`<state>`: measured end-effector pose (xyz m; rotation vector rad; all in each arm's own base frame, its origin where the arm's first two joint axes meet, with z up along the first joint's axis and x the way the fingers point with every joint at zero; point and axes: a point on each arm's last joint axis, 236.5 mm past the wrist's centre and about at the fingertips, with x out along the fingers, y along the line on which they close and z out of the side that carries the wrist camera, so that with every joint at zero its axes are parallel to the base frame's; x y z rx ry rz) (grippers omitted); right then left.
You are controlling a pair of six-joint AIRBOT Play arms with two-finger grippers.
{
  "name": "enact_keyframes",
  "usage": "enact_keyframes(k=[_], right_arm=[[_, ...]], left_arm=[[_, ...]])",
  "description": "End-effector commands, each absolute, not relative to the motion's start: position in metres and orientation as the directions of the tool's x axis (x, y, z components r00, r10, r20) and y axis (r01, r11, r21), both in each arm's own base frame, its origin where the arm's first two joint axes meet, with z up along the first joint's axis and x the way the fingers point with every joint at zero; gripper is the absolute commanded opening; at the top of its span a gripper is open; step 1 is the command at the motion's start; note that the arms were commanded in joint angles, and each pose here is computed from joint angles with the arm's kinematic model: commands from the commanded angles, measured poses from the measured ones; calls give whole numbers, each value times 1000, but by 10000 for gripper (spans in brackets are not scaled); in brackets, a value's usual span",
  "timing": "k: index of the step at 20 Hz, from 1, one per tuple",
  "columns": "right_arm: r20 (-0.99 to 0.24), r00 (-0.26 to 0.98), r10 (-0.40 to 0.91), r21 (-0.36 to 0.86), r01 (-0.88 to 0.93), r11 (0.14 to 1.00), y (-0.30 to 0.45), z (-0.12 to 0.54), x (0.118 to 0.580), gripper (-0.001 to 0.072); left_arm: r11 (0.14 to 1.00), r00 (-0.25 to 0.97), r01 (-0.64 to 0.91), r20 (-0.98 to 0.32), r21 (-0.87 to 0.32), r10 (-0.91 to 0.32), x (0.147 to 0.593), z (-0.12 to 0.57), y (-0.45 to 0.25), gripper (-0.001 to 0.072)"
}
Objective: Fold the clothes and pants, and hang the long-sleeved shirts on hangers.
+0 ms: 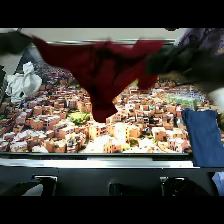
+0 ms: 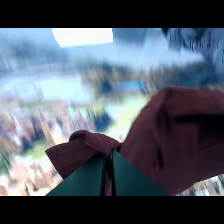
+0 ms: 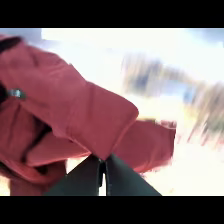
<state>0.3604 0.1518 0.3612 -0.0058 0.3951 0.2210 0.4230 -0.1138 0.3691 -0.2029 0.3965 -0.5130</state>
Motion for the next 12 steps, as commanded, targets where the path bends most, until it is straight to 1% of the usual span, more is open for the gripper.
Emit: enact_keyframes(k=[1,4,6,7,9,12], right_arm=[[-197,956,217,20,-217,976,104,467,303,27],[-76,969,236,98,-229,969,69,507,248,27],[-14,972,234,166,-228,959,53,522,226,27],[5,975,223,191,-220,956,48,526,224,27],[17,980,196,215,-196,957,47,529,233,27],[-62,991,119,184,-105,977,61,507,282,27]], left_arm=[[921,921,366,-92,-136,-379,343,484,-85,15],[967,976,215,3,-135,-216,279,520,-49,15],[973,983,183,60,-140,-176,247,535,-41,15],[972,982,186,74,-147,-176,240,539,-41,15],[963,978,203,77,-176,-193,238,539,-45,15],[942,968,246,8,-228,-250,273,519,-58,15]])
